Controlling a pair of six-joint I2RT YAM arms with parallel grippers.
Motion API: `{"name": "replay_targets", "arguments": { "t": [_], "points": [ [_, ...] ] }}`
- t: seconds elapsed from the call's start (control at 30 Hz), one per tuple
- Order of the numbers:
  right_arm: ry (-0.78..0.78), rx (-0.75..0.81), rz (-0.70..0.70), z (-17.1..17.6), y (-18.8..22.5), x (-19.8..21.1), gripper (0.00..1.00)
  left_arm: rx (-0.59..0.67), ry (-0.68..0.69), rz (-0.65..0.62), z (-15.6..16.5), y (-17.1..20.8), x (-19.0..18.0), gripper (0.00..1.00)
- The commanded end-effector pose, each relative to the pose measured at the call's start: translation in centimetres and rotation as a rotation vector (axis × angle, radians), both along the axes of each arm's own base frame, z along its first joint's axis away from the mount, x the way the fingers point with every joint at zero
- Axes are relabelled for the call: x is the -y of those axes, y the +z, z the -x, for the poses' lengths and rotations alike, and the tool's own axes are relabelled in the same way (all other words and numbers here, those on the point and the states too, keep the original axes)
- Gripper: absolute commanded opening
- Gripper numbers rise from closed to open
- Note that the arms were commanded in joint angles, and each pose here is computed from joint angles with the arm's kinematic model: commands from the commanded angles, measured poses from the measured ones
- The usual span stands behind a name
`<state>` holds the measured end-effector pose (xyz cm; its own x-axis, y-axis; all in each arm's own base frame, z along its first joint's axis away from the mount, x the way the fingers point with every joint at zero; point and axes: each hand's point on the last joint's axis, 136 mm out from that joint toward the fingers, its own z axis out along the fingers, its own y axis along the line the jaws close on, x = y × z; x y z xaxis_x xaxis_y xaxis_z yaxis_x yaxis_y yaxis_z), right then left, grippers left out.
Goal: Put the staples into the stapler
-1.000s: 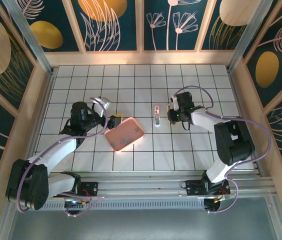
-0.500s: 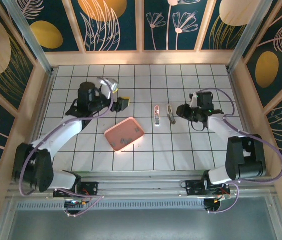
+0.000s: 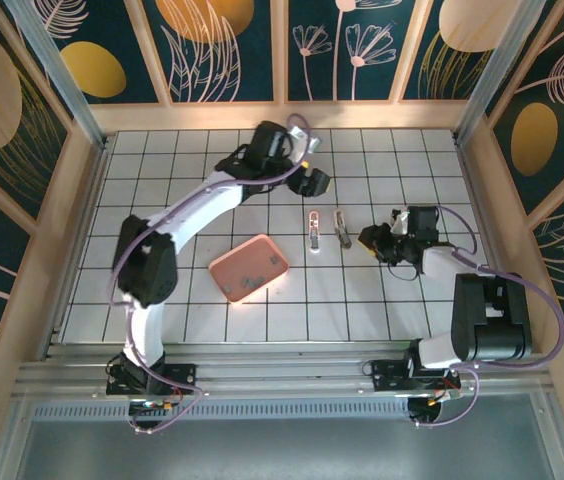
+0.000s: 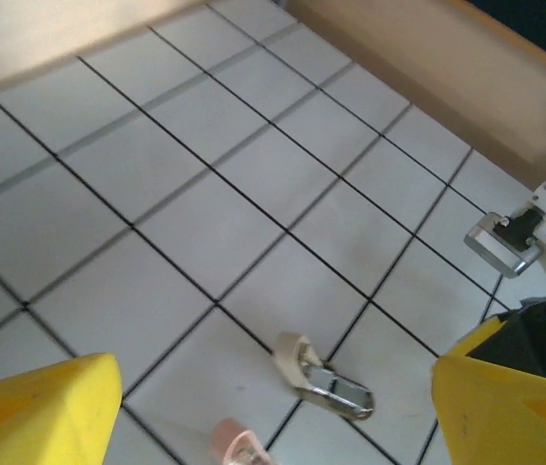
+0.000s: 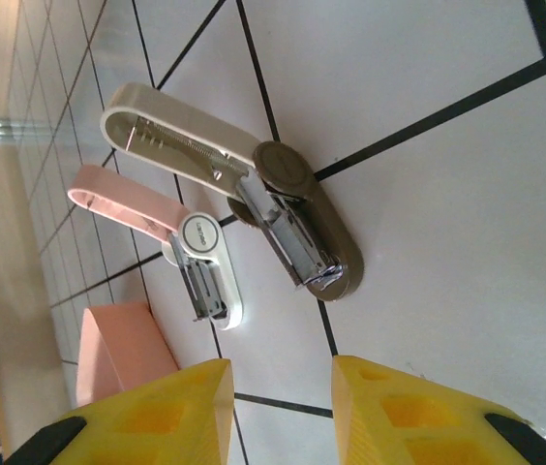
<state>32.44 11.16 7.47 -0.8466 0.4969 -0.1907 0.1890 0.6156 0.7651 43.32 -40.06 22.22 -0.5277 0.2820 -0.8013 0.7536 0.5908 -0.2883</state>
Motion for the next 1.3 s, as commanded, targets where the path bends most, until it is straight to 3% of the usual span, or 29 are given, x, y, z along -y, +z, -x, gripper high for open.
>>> {"name": "replay_targets", "arguments": {
  "t": [0.0, 0.4, 1.27],
  "points": [
    [-0.001, -0.004, -0.043, 0.3, -0.2, -0.2, 0.34, -0.14, 0.016, -0.059, 0.6, -1.9, 1.5, 0.82],
    [-0.001, -0.049, -0.071, 1.0, -2.2, -0.4, 0.34, -0.354, 0.051, -0.052, -0.5, -7.5, 5.7, 0.72],
    [0.03, -0.073, -0.087, 0.1, -4.3, -1.9, 0.29, -0.378, 0.054, -0.087, -0.4, -13.1, 7.6, 0.73]
  ]
}}
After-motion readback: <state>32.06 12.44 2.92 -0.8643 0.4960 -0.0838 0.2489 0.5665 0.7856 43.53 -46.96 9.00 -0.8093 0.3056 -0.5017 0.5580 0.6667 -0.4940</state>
